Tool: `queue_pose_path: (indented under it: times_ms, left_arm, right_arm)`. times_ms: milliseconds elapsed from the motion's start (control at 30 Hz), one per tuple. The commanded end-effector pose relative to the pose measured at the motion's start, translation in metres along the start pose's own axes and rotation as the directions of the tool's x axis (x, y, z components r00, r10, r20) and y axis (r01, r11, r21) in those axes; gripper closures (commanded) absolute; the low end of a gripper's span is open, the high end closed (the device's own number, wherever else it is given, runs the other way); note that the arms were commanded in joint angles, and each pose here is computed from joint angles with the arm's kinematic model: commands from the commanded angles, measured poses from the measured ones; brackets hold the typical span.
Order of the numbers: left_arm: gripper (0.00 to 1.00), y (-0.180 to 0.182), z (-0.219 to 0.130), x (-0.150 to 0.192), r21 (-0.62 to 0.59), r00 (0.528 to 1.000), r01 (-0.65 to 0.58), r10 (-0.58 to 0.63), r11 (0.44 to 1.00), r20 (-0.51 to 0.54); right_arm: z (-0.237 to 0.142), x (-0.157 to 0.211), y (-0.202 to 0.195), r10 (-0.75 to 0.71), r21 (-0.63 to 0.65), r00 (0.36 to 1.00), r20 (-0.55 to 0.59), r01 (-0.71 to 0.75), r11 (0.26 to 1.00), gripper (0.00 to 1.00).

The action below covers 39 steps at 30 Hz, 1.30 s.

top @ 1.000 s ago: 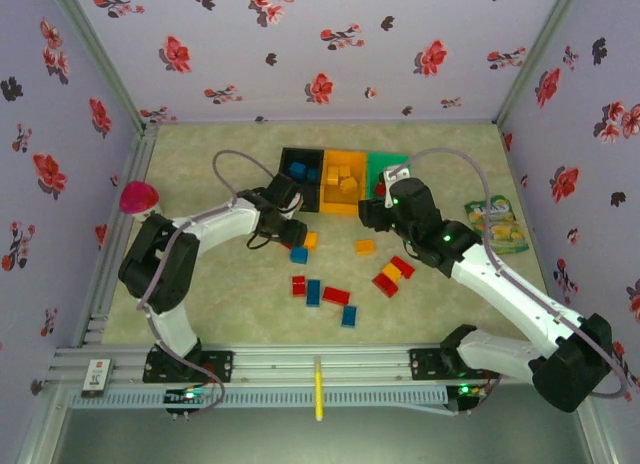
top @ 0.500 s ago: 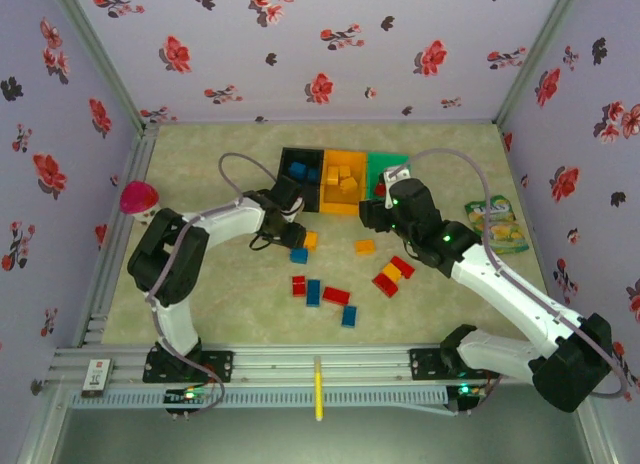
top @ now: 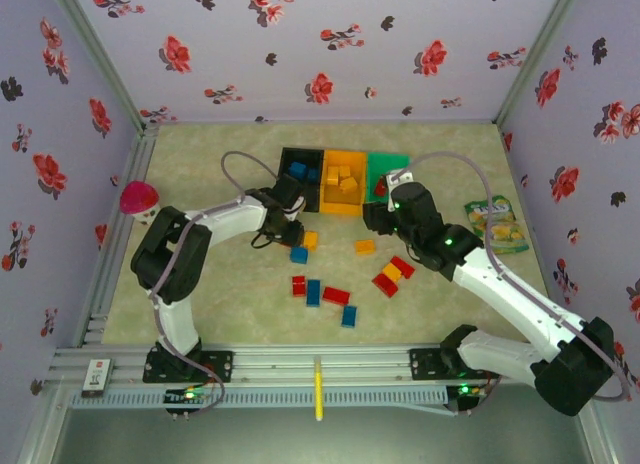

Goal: Sort the legos into containers by color

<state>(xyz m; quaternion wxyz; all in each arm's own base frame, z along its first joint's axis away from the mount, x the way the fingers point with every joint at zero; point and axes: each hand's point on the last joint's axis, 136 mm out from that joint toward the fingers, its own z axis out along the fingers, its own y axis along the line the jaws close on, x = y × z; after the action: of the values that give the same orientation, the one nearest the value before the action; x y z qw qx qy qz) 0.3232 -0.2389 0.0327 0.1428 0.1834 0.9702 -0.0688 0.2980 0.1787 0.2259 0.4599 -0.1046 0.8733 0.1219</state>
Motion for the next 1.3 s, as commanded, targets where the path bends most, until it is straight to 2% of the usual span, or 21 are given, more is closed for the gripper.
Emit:
queue_pose_path:
  times_ms: [0,333,633,833,1267]
  left_arm:
    - [0.66,0.004,-0.035,-0.015,-0.018,0.998,-0.011,0.012,1.0,0.067]
    - [0.69,-0.009,-0.086,-0.04,-0.002,0.986,-0.047,0.047,0.999,0.16]
    - [0.69,-0.058,-0.118,-0.084,0.045,0.958,-0.131,0.114,0.99,0.264]
    - [0.69,-0.096,-0.113,-0.125,0.1,0.941,-0.149,0.109,0.984,0.321]
    - [0.71,-0.191,-0.077,-0.204,0.253,0.9,-0.206,0.082,0.945,0.427]
  right_arm:
    - [-0.005,-0.007,-0.005,0.019,0.02,0.999,0.043,-0.02,1.0,0.4]
    - [-0.007,-0.003,-0.01,0.024,0.041,0.999,0.038,-0.026,0.999,0.4]
    - [-0.021,-0.001,-0.024,0.051,0.084,0.996,0.068,-0.057,0.995,0.4]
    - [-0.034,0.011,-0.046,0.091,0.17,0.993,0.081,-0.104,0.98,0.39]
    - [-0.055,0.032,-0.067,0.141,0.23,0.987,0.081,-0.157,0.961,0.4]
